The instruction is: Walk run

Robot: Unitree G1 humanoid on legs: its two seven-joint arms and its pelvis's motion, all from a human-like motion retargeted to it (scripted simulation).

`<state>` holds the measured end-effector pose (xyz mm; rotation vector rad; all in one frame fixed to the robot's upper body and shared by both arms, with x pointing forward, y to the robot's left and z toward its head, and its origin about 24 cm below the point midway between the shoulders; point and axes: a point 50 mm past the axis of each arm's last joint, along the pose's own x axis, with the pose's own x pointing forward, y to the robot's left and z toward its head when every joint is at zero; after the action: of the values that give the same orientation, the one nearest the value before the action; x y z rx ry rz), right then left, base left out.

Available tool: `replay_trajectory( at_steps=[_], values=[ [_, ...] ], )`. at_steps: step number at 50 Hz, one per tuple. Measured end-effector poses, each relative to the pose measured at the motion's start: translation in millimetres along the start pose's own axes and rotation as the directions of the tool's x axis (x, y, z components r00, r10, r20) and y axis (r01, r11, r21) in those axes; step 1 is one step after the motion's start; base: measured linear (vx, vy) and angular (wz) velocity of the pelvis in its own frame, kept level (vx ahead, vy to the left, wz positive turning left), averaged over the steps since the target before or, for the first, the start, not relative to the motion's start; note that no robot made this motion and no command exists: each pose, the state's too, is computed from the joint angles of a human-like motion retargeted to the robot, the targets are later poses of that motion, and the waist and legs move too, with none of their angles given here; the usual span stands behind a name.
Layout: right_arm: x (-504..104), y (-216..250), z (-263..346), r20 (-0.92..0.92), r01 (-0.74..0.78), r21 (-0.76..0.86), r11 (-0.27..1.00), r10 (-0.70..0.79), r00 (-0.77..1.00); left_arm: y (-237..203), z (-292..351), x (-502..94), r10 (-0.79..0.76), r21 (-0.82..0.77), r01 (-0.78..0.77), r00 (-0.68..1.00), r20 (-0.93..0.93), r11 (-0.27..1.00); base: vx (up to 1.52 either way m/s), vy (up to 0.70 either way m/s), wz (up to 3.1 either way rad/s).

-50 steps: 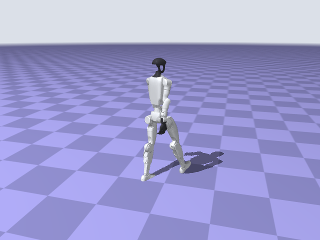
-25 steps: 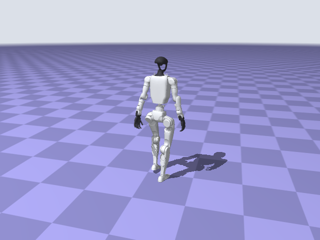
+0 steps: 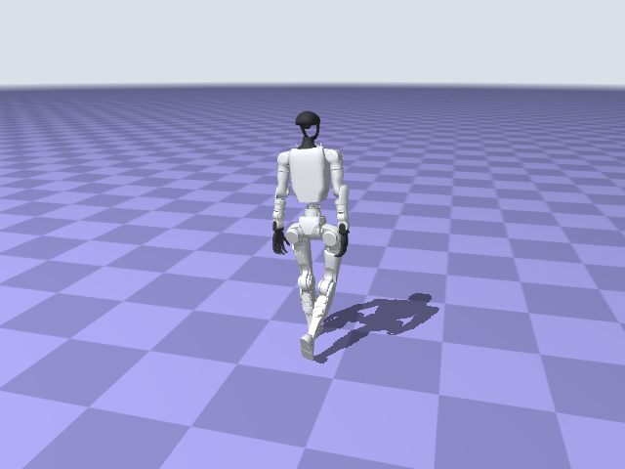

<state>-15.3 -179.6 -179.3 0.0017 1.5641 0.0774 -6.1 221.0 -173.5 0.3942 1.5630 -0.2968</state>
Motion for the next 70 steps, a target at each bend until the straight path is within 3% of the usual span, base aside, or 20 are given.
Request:
replay_trajectory(
  at_steps=[8,15,21,27,33,45,53,59,63,70],
  values=[
    [-3.4,8.2,-42.6,-0.087,0.026,0.046,0.999,-0.022,0.996,72.6,104.1,-20.9,0.186,0.088,-0.236,0.905,0.384,0.968,0.71,-0.1,1.09],
    [-5.2,17.0,-55.2,-0.132,-0.015,0.058,0.998,0.023,0.991,100.3,144.6,-41.5,0.232,0.071,-0.31,0.826,0.514,0.948,0.72,-0.28,0.53],
    [-4.8,9.5,-50.4,-0.128,0.011,0.047,0.999,-0.005,0.992,74.6,114.5,-24.8,0.171,0.066,-0.222,0.881,0.441,0.973,0.76,-0.36,0.69],
    [-4.8,-1.1,-41.4,-0.108,0.04,0.1,0.994,-0.029,0.994,16.3,35.0,-1.6,0.028,0.175,-0.056,0.988,0.154,0.983,0.81,-0.5,0.72],
    [-4.4,-29.5,7.0,-0.001,0.116,0.031,0.993,-0.116,0.993,-30.8,-25.4,-1.4,-0.135,0.204,0.143,0.989,-0.054,0.969,0.67,-0.36,0.26],
    [-22.3,-75.7,95.4,0.303,0.316,0.0,0.949,-0.302,0.904,-84.9,-76.8,-14.0,-0.283,0.02,0.294,0.935,-0.212,0.956,0.59,-0.22,-0.08],
    [-16.1,-63.3,81.9,0.254,0.252,-0.058,0.966,-0.23,0.94,-82.2,-62.9,-10.6,-0.282,-0.053,0.277,0.947,-0.154,0.959,0.8,-0.11,0.02],
    [-3.8,-32.7,21.0,0.044,0.163,-0.2,0.966,-0.157,0.987,-61.9,-51.1,-6.5,-0.194,-0.212,0.17,0.976,-0.1,0.962,1.03,-0.03,-0.1],
    [-3.0,-14.8,-15.9,-0.08,0.092,-0.206,0.974,-0.11,0.991,-29.7,-19.3,-1.6,-0.12,-0.3,0.11,0.993,-0.014,0.948,0.89,-0.09,0.81],
    [-4.8,-4.4,-39.8,-0.157,0.012,-0.111,0.994,-0.03,0.987,25.2,82.7,-6.0,0.029,-0.147,0.018,0.95,0.31,0.989,0.68,-0.01,0.73]
  ],
)
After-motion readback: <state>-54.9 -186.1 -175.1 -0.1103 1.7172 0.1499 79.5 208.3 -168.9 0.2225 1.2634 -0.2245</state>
